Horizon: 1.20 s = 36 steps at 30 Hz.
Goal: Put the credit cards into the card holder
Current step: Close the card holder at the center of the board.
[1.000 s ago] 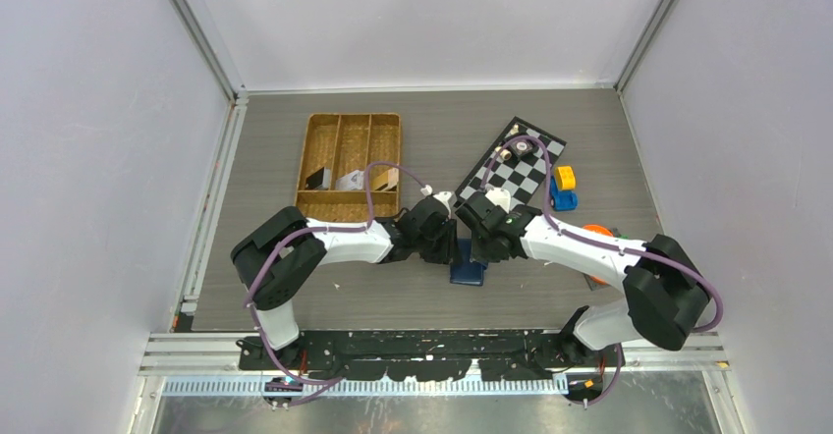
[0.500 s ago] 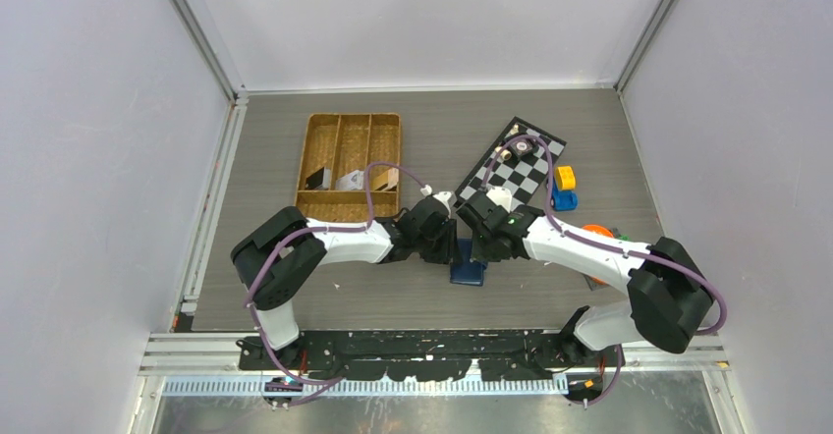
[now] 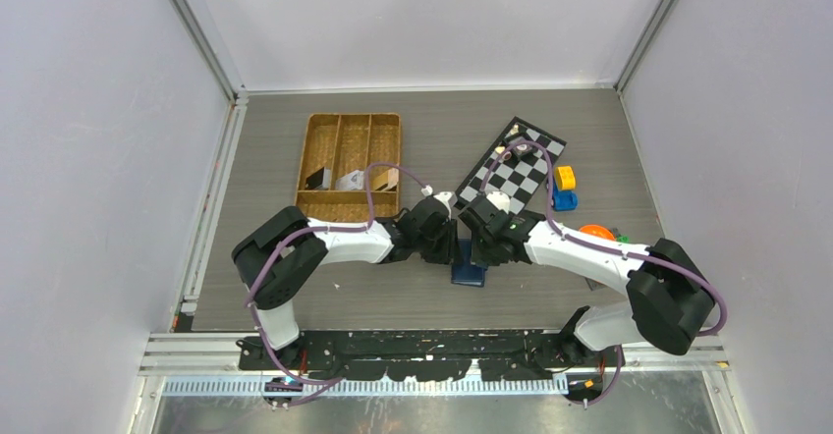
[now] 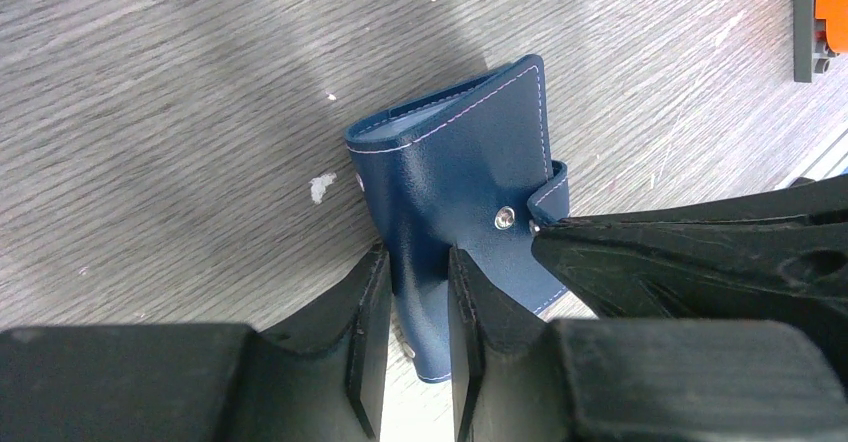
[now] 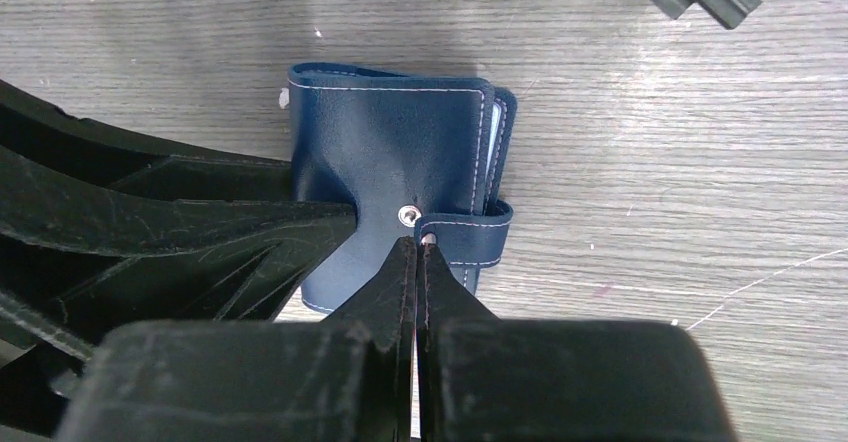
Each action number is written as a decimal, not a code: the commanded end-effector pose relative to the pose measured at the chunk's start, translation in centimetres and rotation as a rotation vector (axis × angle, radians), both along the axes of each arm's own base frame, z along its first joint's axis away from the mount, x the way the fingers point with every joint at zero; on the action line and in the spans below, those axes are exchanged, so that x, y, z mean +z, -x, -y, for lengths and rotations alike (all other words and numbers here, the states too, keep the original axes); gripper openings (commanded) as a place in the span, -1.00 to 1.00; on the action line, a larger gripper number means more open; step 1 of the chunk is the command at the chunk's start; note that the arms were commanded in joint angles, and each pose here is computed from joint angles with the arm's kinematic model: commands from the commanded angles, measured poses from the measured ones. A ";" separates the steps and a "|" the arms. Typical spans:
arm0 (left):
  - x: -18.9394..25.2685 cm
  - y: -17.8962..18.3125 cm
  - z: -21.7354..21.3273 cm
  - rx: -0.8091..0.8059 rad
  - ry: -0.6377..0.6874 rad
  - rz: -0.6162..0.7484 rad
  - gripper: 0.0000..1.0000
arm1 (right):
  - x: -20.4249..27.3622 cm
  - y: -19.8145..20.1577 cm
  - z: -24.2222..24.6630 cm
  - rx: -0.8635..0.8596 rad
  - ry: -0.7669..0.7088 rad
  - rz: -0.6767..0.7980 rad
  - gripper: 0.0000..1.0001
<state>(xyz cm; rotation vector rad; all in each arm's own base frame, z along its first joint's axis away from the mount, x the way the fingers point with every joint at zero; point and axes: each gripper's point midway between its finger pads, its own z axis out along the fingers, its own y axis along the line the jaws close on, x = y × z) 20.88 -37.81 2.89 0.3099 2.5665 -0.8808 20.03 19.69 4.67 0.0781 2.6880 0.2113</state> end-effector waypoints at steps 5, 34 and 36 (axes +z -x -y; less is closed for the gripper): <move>-3.5 1.8 -1.9 -0.027 -0.109 -0.063 -0.69 | 0.5 -0.9 -1.0 0.014 -0.053 0.047 -1.00; -3.7 1.7 -1.8 -0.033 -0.116 -0.066 -0.71 | -0.8 -1.6 -1.4 0.015 -0.056 0.055 -0.99; -3.7 1.8 -1.8 -0.033 -0.116 -0.066 -0.71 | -0.6 -1.8 -1.4 0.011 -0.058 0.065 -0.99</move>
